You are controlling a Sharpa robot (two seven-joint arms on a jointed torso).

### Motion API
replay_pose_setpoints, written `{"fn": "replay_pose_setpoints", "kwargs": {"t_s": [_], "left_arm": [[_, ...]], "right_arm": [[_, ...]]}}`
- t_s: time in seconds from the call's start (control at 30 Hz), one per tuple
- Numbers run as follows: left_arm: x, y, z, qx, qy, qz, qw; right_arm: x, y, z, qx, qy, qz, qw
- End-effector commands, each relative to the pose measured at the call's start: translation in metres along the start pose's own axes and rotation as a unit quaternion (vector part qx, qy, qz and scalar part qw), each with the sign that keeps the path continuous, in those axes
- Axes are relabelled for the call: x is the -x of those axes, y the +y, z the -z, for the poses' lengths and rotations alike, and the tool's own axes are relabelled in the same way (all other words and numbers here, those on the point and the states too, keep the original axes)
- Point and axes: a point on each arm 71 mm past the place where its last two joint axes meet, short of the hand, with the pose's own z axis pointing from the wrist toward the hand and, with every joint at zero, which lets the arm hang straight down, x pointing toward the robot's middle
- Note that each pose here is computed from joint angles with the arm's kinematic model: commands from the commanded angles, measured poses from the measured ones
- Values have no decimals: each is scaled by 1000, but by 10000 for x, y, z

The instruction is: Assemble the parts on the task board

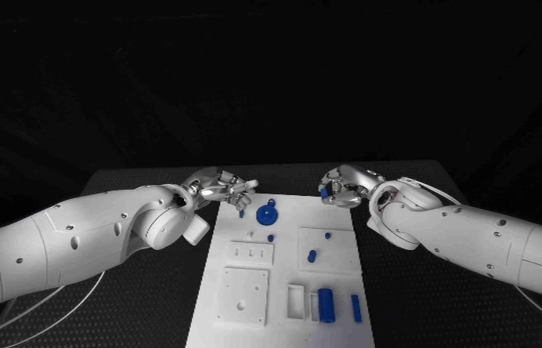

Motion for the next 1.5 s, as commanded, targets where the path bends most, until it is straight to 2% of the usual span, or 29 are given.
{"fn": "replay_pose_setpoints", "kwargs": {"t_s": [0.03,0.17,0.33,0.53,0.73,0.93,1.5], "left_arm": [[-86,-12,-25,49,27,-26,998],[-142,-52,-58,64,34,-48,996],[-219,-57,-89,83,44,-56,994],[-317,-50,-101,100,54,-56,992],[-369,-63,-101,105,45,-38,993],[-368,-63,-104,110,34,-33,993],[-385,-50,-100,120,38,-35,991]], "right_arm": [[-39,198,-24,-2,20,42,999],[-90,477,-67,20,26,51,998],[-187,762,-128,44,32,59,997],[-254,948,-164,59,35,64,996],[-315,1136,-167,79,38,65,994],[-353,1256,-147,92,41,63,993],[-391,1339,-119,101,46,60,992]]}}
